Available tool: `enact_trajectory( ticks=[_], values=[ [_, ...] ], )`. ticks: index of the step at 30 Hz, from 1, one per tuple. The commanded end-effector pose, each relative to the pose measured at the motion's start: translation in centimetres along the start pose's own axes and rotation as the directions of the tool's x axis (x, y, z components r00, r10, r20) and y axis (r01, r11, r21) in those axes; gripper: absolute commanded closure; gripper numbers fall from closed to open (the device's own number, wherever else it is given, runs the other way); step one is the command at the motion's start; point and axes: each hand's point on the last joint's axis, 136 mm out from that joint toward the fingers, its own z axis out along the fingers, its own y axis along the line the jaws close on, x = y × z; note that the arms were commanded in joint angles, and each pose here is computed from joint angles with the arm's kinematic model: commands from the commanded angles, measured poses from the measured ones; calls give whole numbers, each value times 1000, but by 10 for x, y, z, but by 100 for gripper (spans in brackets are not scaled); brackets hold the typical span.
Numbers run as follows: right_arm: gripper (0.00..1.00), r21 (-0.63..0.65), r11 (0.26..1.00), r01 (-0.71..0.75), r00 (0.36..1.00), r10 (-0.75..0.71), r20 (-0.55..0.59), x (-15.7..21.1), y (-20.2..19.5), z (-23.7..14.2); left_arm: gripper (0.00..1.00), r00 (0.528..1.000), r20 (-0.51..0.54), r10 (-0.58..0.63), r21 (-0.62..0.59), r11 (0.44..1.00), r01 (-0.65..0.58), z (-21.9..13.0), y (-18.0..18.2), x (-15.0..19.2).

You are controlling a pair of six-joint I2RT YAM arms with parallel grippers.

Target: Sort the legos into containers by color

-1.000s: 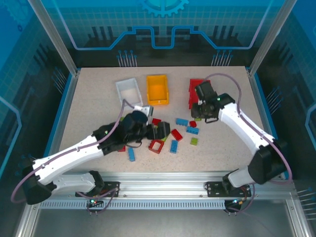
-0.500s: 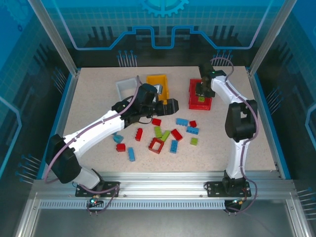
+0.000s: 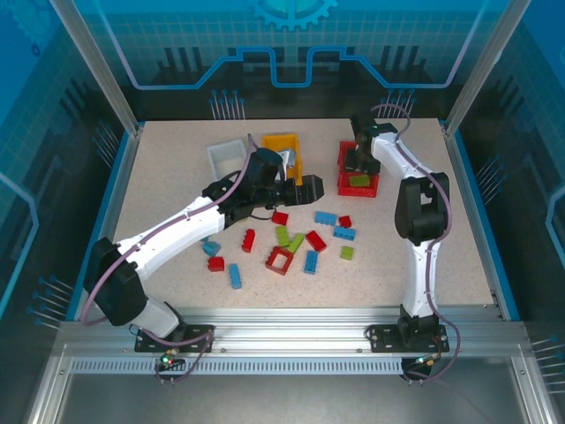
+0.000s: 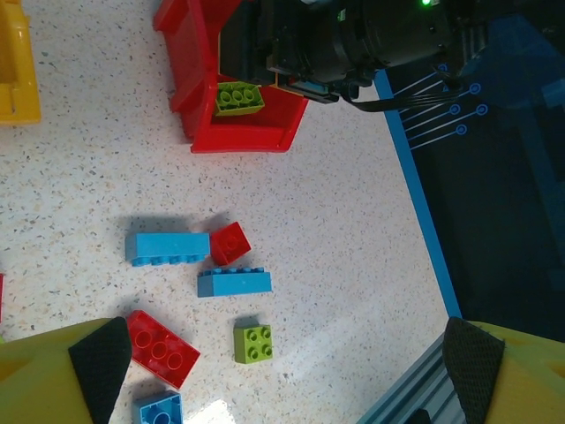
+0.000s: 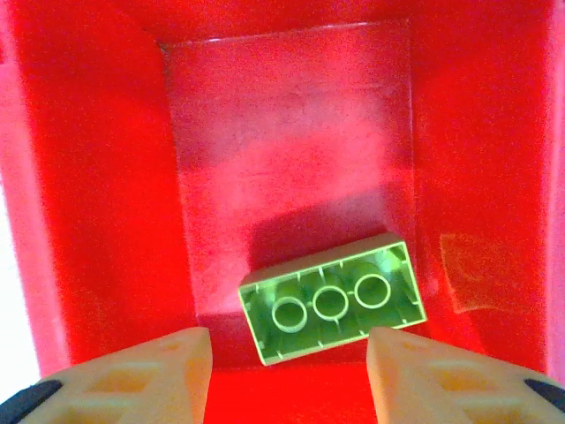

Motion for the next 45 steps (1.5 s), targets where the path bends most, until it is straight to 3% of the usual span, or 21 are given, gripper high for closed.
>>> enact_trajectory(
  ticks=[1,5,8,15,18,22,30,38,45],
  values=[
    [49,-23,999,24,993,-21,117,-10,9,-64,5,999,27,34,56,998,-35,-13,-17,-11],
    [50,-61,997,42,976,-27,217,2,15,-118,7,997,30,65,46,997,-66,-23,-21,-11],
    [50,-125,987,99,956,-60,286,36,26,-153,9,994,3,107,-54,993,-107,-32,-8,-1],
    [50,-327,884,334,920,-229,319,197,62,-183,18,973,-216,80,-358,921,-155,-45,79,79],
    [50,-438,792,426,894,-294,337,266,74,-186,22,963,-266,34,-420,896,-147,-46,109,109],
    [50,-532,697,481,874,-331,357,323,81,-186,26,950,-310,28,-437,884,-169,-36,132,131],
    [51,-520,716,466,884,-347,313,347,82,-168,40,919,-395,9,-445,873,-200,-1,163,144],
    [51,-503,729,463,885,-350,308,345,89,-165,42,882,-470,18,-430,868,-247,13,174,160],
    [52,-498,742,448,892,-335,304,343,87,-163,59,864,-503,14,-435,860,-268,20,186,173]
  ],
)
